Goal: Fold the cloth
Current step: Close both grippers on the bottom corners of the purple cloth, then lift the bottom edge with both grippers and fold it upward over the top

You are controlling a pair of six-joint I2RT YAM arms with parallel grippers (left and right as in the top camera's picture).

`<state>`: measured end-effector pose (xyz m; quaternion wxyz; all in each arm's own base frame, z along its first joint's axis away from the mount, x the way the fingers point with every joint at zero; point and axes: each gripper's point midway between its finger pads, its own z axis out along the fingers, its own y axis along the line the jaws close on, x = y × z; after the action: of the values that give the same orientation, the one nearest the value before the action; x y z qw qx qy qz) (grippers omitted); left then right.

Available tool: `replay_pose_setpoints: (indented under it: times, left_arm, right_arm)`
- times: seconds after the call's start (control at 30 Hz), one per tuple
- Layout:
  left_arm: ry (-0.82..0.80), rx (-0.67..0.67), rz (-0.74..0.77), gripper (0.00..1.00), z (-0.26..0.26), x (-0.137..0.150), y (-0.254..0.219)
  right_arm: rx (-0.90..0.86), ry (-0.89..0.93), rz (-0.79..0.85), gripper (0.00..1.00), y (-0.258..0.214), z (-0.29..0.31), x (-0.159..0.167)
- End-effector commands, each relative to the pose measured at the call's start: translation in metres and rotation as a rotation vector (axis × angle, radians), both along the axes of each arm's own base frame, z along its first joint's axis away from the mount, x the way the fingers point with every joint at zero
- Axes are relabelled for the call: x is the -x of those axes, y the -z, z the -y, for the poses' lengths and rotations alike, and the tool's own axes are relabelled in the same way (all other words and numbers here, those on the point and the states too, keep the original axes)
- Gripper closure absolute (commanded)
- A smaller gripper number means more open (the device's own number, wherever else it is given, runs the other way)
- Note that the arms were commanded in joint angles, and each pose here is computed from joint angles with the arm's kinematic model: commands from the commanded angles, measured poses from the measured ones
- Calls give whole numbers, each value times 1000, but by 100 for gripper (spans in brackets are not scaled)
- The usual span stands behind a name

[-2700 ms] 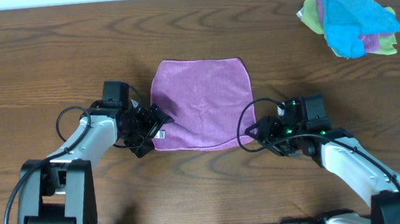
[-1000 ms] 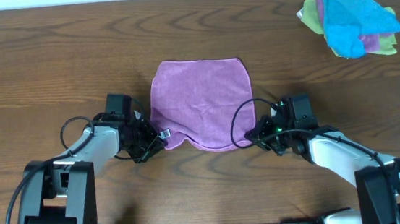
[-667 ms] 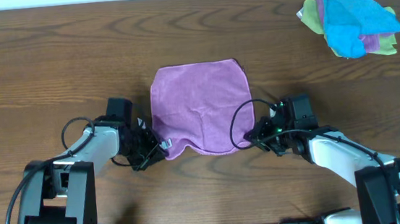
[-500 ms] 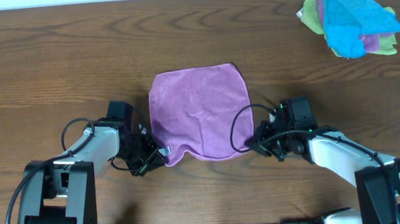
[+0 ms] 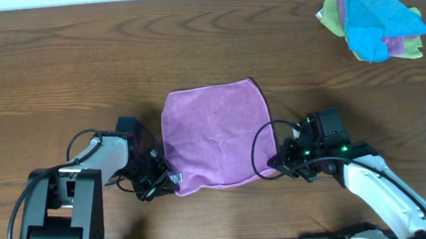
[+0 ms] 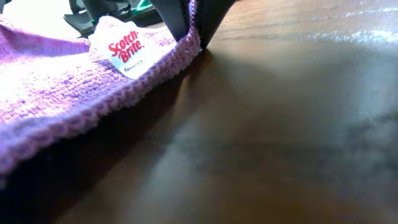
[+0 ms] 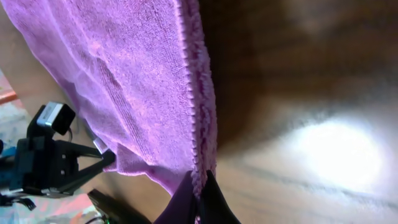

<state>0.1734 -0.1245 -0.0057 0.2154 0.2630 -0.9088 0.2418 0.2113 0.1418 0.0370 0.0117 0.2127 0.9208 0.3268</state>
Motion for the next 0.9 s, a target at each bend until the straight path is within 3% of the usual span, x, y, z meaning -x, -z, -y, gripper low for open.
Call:
replay_pose_setpoints:
  times: [0.0, 0.37, 0.87]
  left_arm:
    - [40, -50, -44, 94, -9, 18, 8]
    - [-31, -54, 149, 94, -8, -7, -35]
    - [-162, -84, 329, 94, -8, -68, -52]
  right_arm:
    - [8, -25, 26, 99, -4, 0, 3]
    - [-18, 10, 141, 99, -31, -1, -9]
    - [38, 130, 337, 99, -48, 10, -59]
